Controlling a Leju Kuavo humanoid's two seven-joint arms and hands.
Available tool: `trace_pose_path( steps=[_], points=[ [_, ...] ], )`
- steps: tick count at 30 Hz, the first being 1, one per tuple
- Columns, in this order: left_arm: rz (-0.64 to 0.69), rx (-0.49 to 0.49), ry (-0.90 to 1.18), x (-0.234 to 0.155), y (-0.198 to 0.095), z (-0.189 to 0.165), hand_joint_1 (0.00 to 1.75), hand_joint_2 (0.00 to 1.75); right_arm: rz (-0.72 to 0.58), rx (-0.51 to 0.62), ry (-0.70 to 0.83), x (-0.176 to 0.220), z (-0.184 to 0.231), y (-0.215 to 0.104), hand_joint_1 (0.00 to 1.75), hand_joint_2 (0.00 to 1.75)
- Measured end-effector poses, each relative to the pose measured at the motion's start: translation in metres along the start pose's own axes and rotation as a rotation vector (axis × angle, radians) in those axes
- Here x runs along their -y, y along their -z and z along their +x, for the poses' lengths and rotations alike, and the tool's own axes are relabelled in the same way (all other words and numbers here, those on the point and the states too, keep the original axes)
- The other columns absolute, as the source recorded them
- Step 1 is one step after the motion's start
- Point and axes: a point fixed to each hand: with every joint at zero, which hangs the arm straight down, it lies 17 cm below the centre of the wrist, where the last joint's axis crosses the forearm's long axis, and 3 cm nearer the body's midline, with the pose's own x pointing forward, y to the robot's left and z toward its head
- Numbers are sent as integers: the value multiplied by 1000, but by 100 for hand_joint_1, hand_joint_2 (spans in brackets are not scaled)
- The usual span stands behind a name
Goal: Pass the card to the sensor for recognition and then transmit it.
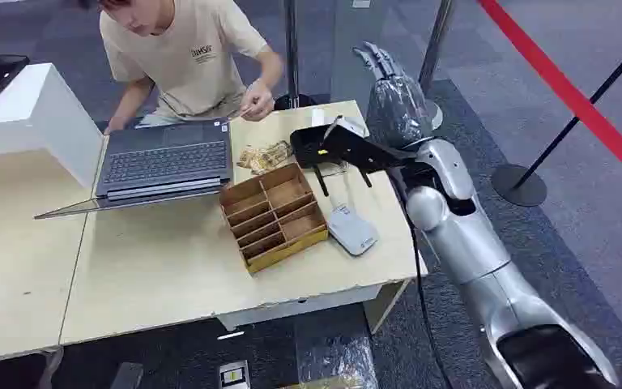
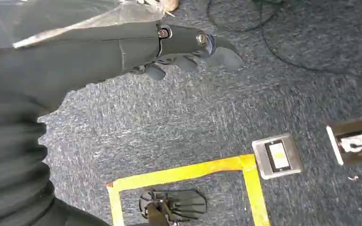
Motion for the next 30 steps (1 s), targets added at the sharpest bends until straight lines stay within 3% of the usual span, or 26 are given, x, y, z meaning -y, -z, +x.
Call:
trace_pose_path(
  steps=[5, 12, 30],
  points=[
    [-17, 17, 18, 5, 2, 11, 0, 175, -1, 41, -252, 3, -18, 20, 0, 175],
    [-26, 23, 16, 9, 3, 19, 0, 175, 83, 70, -428, -23, -43, 17, 0, 175],
    [-28, 31, 22, 9, 4, 23, 0, 175, 204, 25, -534, -63, -91, -15, 0, 175]
  ],
)
